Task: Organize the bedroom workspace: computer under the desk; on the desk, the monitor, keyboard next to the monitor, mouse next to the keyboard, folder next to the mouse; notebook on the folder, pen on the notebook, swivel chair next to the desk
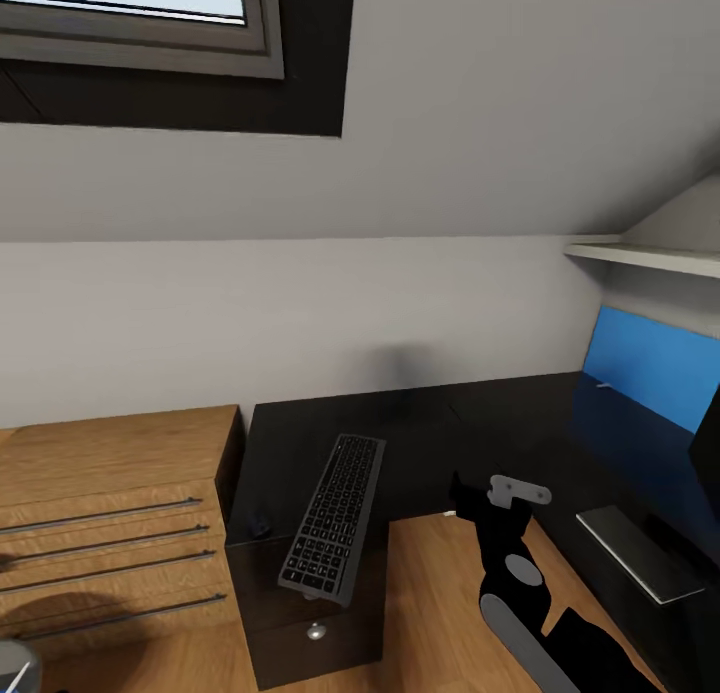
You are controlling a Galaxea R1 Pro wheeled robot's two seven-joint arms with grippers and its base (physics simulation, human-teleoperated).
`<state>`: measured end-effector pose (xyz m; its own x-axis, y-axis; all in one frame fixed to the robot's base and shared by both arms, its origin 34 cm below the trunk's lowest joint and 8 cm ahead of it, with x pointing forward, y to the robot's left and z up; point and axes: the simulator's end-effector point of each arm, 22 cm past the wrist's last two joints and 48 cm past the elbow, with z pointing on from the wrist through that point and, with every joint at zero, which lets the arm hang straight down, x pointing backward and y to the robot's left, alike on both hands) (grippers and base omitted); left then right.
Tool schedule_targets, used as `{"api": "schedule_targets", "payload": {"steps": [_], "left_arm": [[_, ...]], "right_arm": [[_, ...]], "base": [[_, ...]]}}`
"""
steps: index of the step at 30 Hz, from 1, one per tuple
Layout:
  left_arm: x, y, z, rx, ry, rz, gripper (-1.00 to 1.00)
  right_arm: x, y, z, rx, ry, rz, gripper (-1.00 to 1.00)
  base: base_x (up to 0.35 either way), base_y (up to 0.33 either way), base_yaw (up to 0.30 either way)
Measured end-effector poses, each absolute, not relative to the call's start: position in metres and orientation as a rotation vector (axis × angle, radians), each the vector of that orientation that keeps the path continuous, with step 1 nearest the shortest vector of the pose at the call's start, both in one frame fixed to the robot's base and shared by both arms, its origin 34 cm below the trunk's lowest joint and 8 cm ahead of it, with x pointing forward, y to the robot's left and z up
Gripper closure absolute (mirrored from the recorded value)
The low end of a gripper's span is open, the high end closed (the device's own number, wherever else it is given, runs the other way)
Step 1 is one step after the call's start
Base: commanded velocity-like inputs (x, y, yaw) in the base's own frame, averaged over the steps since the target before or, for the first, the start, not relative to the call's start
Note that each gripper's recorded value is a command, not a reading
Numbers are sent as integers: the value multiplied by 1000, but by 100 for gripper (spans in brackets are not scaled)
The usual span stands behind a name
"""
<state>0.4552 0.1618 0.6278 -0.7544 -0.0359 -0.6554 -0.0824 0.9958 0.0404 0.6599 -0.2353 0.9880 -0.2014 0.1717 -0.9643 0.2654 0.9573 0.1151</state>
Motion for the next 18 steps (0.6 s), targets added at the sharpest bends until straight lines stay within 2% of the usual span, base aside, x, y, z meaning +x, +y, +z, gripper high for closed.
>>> {"api": "schedule_targets", "payload": {"steps": [18], "left_arm": [[459,162,633,-81,2410,85,-100]], "right_arm": [[659,-237,985,317,1789,-96,-100]], "base": [[0,0,-237]]}}
